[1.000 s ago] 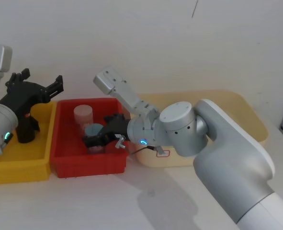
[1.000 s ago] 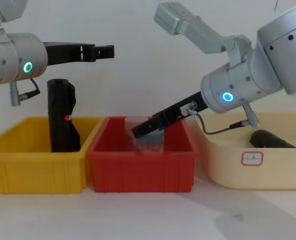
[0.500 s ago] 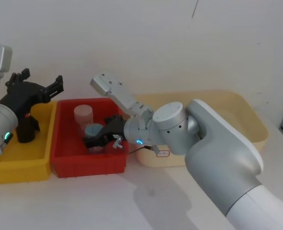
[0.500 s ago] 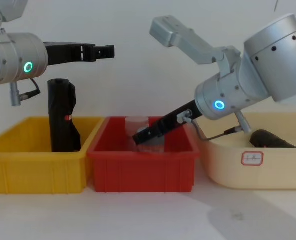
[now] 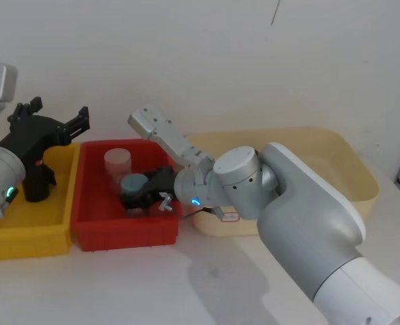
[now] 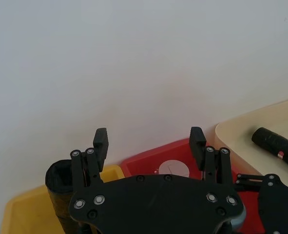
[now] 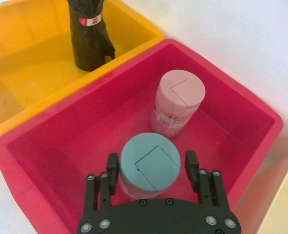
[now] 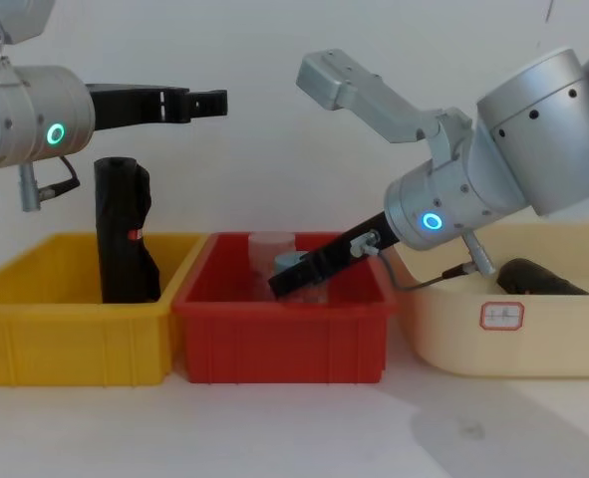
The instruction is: Pick up the garbage bag with the one hand and transfer it to the other hand.
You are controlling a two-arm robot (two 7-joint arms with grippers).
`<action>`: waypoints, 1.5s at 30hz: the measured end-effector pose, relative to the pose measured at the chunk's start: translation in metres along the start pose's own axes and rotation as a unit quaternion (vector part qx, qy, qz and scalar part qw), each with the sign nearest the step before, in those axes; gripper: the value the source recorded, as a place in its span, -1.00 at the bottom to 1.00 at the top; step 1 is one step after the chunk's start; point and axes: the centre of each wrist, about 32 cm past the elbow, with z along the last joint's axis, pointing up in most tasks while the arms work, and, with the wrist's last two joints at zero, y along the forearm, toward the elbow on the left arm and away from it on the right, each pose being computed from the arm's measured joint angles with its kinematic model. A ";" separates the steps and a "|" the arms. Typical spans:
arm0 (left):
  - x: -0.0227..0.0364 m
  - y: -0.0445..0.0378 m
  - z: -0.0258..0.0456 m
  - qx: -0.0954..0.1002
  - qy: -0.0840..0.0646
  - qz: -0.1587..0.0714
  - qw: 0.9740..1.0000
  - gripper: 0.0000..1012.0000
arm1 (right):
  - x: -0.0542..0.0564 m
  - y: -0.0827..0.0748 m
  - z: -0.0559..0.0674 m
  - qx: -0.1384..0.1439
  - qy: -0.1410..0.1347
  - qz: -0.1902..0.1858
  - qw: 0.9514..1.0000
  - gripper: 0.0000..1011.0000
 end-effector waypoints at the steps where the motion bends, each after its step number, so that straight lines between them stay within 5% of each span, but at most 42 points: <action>1: 0.0000 0.0000 0.0000 0.000 0.000 0.000 1.000 0.98 | 0.001 0.000 0.000 0.001 0.001 0.001 1.000 0.69; 7: 0.0000 0.0000 0.0000 0.000 0.000 0.000 1.000 0.98 | 0.003 0.001 -0.001 0.002 0.005 0.003 1.000 0.36; 25: 0.0000 0.0000 0.0000 0.000 0.000 0.000 1.000 0.98 | 0.015 -0.018 0.006 0.020 0.044 0.021 0.999 0.36; 45: 0.0000 0.0000 0.0000 0.000 0.000 0.000 1.000 0.98 | 0.068 -0.080 0.033 0.115 0.126 -0.005 0.985 0.36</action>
